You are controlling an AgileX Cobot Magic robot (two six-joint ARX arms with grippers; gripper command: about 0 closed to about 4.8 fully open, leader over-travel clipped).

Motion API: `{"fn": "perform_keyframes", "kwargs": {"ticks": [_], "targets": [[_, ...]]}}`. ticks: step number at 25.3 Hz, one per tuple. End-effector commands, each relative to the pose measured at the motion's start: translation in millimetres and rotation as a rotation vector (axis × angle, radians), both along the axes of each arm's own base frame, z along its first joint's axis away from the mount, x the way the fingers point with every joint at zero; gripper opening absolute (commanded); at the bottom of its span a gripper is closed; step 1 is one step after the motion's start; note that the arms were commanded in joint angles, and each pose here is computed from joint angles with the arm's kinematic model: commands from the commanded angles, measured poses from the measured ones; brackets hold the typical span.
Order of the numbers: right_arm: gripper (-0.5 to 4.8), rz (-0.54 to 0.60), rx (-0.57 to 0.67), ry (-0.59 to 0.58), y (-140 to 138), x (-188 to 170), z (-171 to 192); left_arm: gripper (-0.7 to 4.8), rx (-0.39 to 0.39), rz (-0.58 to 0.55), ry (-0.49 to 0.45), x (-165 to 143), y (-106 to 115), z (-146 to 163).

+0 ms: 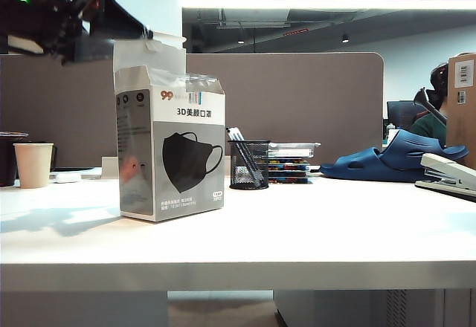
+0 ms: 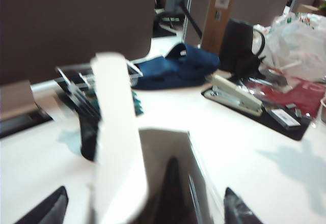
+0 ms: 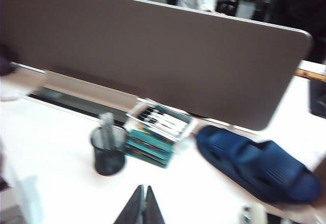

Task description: Put the mask into the mask box.

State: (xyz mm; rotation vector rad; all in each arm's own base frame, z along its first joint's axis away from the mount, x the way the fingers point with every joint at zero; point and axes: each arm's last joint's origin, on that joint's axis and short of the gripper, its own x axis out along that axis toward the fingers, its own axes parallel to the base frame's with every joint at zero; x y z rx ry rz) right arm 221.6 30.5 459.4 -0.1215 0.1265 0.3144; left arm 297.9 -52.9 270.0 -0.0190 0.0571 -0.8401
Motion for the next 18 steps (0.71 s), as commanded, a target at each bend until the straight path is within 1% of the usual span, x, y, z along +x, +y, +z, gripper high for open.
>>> {"fn": "perform_keyframes", "kwargs": {"ticks": [1,2,4,5,6,9,11,13,14,16,17,18], "targets": [[-0.09,-0.038,-0.028,0.008,-11,-5,1,3.87,-0.009,0.092,-0.077,-6,8,18],[-0.09,-0.049,-0.028,0.013,-14,-5,0,3.87,-0.010,0.116,-0.090,-8,12,21],[-0.08,-0.088,-0.027,0.022,-24,-10,1,3.87,-0.016,0.176,-0.145,-18,26,37],[-0.08,-0.090,-0.025,0.023,-27,-11,1,3.87,-0.016,0.190,-0.155,-21,30,41],[-0.09,-0.090,-0.021,0.022,-31,-15,2,3.87,-0.015,0.221,-0.174,-28,38,49],[-0.09,-0.095,-0.021,0.019,-31,-21,4,3.86,-0.022,0.275,-0.182,-45,52,62],[-0.09,-0.101,-0.022,0.022,-31,-26,5,3.81,-0.028,0.288,-0.178,-52,55,67],[-0.09,-0.103,-0.022,0.021,-31,-32,4,3.33,-0.035,0.299,-0.168,-62,55,72],[-0.09,-0.106,-0.022,0.017,-31,-36,3,2.92,-0.035,0.312,-0.164,-67,54,75],[-0.09,-0.120,-0.023,0.012,-31,-44,-1,1.86,-0.033,0.363,-0.147,-80,55,80],[-0.09,-0.134,-0.025,0.013,-31,-47,-4,1.54,-0.033,0.388,-0.141,-85,55,82],[-0.09,-0.167,-0.031,0.023,-32,-55,-13,1.02,-0.019,0.447,-0.145,-96,55,86]]}}
